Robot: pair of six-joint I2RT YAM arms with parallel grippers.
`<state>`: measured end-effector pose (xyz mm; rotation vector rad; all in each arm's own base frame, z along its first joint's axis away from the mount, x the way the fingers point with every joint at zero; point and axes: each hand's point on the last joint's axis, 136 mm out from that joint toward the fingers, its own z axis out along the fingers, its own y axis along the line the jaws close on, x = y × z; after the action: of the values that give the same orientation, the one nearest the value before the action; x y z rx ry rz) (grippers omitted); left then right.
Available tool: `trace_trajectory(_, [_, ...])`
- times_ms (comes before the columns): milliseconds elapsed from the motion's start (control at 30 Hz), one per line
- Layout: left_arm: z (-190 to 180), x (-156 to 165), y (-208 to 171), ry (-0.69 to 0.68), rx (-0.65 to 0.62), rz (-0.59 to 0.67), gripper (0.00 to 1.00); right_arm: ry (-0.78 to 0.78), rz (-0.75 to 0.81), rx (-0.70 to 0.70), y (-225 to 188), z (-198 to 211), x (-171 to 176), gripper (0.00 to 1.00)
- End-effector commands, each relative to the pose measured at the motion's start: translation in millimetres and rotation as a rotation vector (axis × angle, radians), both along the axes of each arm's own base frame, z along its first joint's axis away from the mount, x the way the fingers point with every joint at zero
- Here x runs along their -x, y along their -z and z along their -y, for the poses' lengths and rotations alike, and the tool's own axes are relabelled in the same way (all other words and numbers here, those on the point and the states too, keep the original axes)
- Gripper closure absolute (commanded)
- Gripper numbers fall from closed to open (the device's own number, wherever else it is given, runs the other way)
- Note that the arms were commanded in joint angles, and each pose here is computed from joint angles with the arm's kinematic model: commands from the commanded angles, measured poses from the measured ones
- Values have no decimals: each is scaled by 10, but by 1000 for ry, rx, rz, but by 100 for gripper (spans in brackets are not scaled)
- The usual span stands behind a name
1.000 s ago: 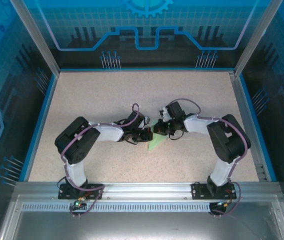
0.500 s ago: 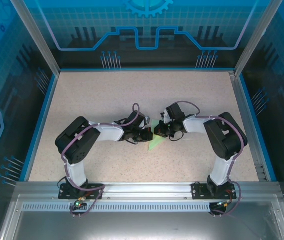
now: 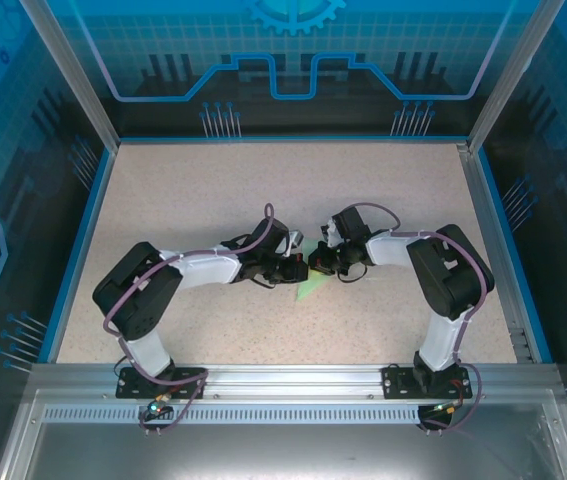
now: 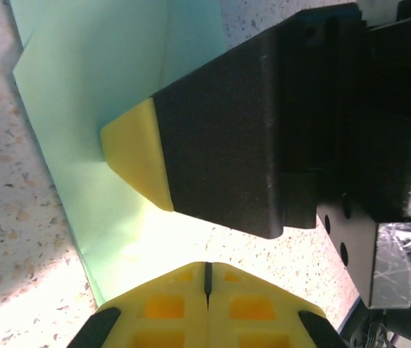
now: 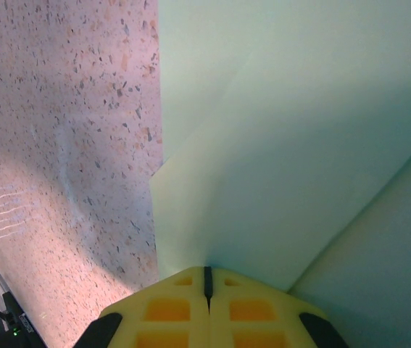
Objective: Fold a paper plane with a square sheet of paper (pick it up from the middle)
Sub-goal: Fourth fold the wing at the center of the table.
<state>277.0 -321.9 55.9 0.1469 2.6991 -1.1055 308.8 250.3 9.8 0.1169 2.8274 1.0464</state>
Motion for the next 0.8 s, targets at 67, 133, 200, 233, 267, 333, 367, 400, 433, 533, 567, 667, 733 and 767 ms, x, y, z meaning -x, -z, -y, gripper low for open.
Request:
trace_trajectory(67, [-3, 176, 229, 16, -16, -84, 98, 48, -113, 126, 429, 271, 192, 96])
trace_trajectory(133, [-17, 176, 289, 12, -30, -93, 98, 48, -113, 126, 431, 269, 190, 96])
trace_trajectory(200, [-20, 181, 327, 12, -34, -100, 98, 50, -114, 126, 433, 272, 189, 96])
trace_trajectory(233, [-23, 186, 340, 12, -38, -104, 98, 50, -114, 128, 435, 275, 188, 96])
trace_trajectory(267, [-26, 196, 357, 15, -43, -105, 98, 50, -116, 127, 439, 274, 194, 96])
trace_trajectory(333, [-43, 220, 391, 20, -56, -115, 98, 51, -118, 129, 447, 278, 200, 96])
trace_trajectory(367, [-51, 227, 405, 21, -59, -118, 98, 52, -119, 130, 453, 280, 201, 96])
trace_trajectory(400, [-55, 242, 413, 23, -61, -122, 98, 54, -122, 131, 458, 282, 204, 96])
trace_trajectory(433, [-72, 260, 440, 22, -69, -130, 98, 55, -123, 131, 459, 282, 204, 96])
trace_trajectory(533, [-110, 308, 483, 28, -87, -142, 99, 58, -126, 135, 471, 288, 205, 97])
trace_trajectory(567, [-114, 327, 493, 32, -90, -145, 99, 57, -128, 137, 478, 292, 210, 96])
trace_trajectory(667, [-161, 370, 545, 31, -112, -158, 100, 59, -133, 140, 486, 298, 221, 96])
trace_trajectory(733, [-189, 388, 569, 29, -126, -162, 100, 60, -134, 141, 493, 306, 223, 96])
trace_trajectory(767, [-193, 395, 576, 29, -130, -162, 100, 62, -134, 143, 495, 312, 220, 97])
